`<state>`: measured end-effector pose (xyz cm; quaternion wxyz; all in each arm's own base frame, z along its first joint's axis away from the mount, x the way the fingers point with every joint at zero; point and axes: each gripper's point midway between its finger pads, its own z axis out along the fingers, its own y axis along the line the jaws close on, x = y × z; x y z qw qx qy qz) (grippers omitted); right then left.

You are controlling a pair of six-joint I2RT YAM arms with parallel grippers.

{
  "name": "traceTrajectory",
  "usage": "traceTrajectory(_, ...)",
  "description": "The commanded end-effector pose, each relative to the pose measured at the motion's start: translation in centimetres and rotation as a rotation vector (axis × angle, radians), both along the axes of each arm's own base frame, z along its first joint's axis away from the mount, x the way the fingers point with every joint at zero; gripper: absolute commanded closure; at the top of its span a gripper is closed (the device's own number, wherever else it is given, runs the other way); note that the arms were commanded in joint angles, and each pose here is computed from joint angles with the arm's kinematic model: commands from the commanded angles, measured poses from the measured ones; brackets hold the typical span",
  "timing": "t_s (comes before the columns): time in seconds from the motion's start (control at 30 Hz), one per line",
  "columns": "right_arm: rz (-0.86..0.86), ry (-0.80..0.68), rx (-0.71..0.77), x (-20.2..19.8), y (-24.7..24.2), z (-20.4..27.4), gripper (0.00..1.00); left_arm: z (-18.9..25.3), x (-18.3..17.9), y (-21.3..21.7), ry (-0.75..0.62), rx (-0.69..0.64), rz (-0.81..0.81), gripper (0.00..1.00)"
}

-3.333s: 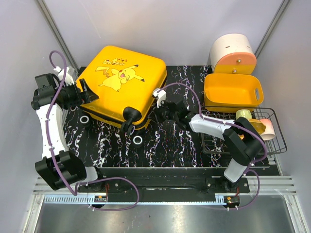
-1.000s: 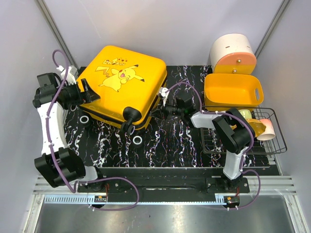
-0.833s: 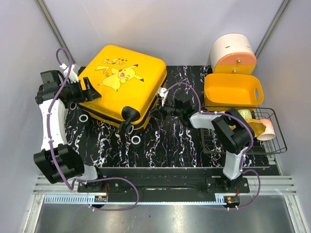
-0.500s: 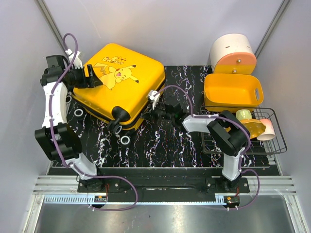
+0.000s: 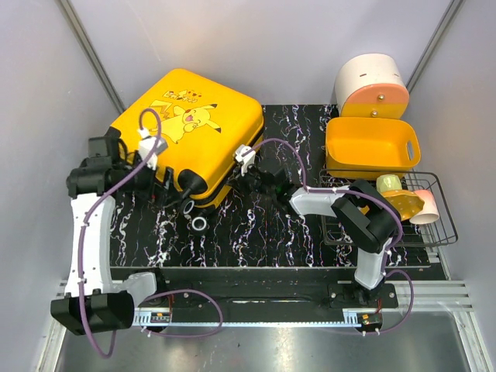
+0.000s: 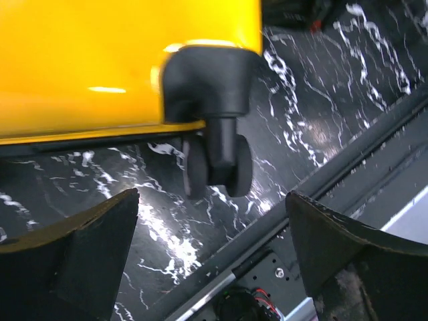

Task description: Open, take out, and arrange the luggage

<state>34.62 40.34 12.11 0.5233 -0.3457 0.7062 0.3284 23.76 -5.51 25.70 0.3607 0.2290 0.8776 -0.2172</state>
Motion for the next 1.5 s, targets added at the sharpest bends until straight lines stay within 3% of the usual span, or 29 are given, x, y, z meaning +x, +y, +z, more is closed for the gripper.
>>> traceTrajectory(0.0, -0.188, -0.138, 0.011, 3.7, -2.4, 3.4, 1.00, -3.1, -0.6, -1.2, 0.044, 0.084, -0.081, 0.04)
traceTrajectory(0.17, -0.248, -0.168, -0.020, 4.4, -3.8, 3.4, 1.00, -3.7, 1.7, -2.6, 0.019, 0.124, -0.055, 0.05)
traceTrajectory(0.3, -0.300, -0.191, -0.048, 5.7, -5.5, 3.3, 1.00, -5.2, 2.2, -3.4, 0.052, 0.170, -0.072, 0.12)
traceTrajectory(0.4, -0.340, -0.203, -0.068, 7.1, -7.4, 3.1, 1.00, -6.7, 2.3, -3.5, 0.075, 0.211, -0.062, 0.28)
traceTrajectory(0.43, -0.354, -0.207, -0.074, 7.7, -8.2, 3.1, 1.00, -7.2, 2.5, -2.8, 0.079, 0.242, -0.045, 0.41)
traceTrajectory(0.5, -0.366, -0.218, -0.083, 8.3, -9.2, 3.2, 1.00, -7.9, 2.3, -2.0, 0.092, 0.284, -0.031, 0.54)
traceTrajectory(0.53, -0.366, -0.215, -0.086, 8.4, -9.5, 3.0, 1.00, -8.2, 2.1, -1.4, 0.096, 0.319, -0.030, 0.65)
traceTrajectory(0.63, -0.379, -0.217, -0.095, 9.0, -10.7, 2.9, 1.00, -8.3, 1.4, -0.4, 0.093, 0.362, -0.035, 0.85)
traceTrajectory(0.67, -0.384, -0.215, -0.102, 9.0, -11.2, 2.6, 1.00, -8.5, 1.1, 0.0, 0.095, 0.377, -0.035, 0.97)
traceTrajectory(0.7, -0.382, -0.211, -0.098, 9.0, -11.4, 2.7, 1.00, -8.4, 0.9, 0.3, 0.091, 0.388, -0.030, 0.99)
traceTrajectory(0.8, -0.226, -0.166, -0.059, 7.4, -10.1, 2.7, 1.00, -8.2, 0.3, 1.4, 0.074, 0.420, -0.046, 1.00)
traceTrajectory(0.83, -0.099, -0.148, -0.031, 5.7, -8.6, 2.9, 0.97, -8.2, 0.1, 1.7, 0.069, 0.429, -0.062, 1.00)
traceTrajectory(0.9, 0.007, -0.124, 0.005, 4.1, -7.4, 3.4, 0.75, -7.9, 0.0, 1.8, 0.060, 0.430, -0.077, 1.00)
traceTrajectory(0.93, 0.091, -0.108, 0.031, 2.8, -6.5, 3.6, 0.52, -7.8, 0.1, 1.8, 0.060, 0.429, -0.085, 1.00)
traceTrajectory(0.97, 0.125, -0.102, 0.050, 2.4, -5.9, 4.1, 0.47, -7.7, 0.1, 1.8, 0.059, 0.426, -0.086, 1.00)
traceTrajectory(1.1, 0.165, -0.061, 0.127, 2.1, -4.7, 4.5, 0.42, -7.5, -0.1, 1.1, 0.064, 0.387, -0.101, 1.00)
traceTrajectory(1.33, 0.186, -0.052, 0.133, 1.1, -2.3, 4.0, 0.38, -7.2, -0.3, -0.2, 0.067, 0.313, -0.119, 1.00)
traceTrajectory(1.47, 0.187, -0.021, 0.139, 0.4, -1.0, 3.7, 0.29, -7.0, -0.7, -0.7, 0.067, 0.289, -0.136, 0.97)
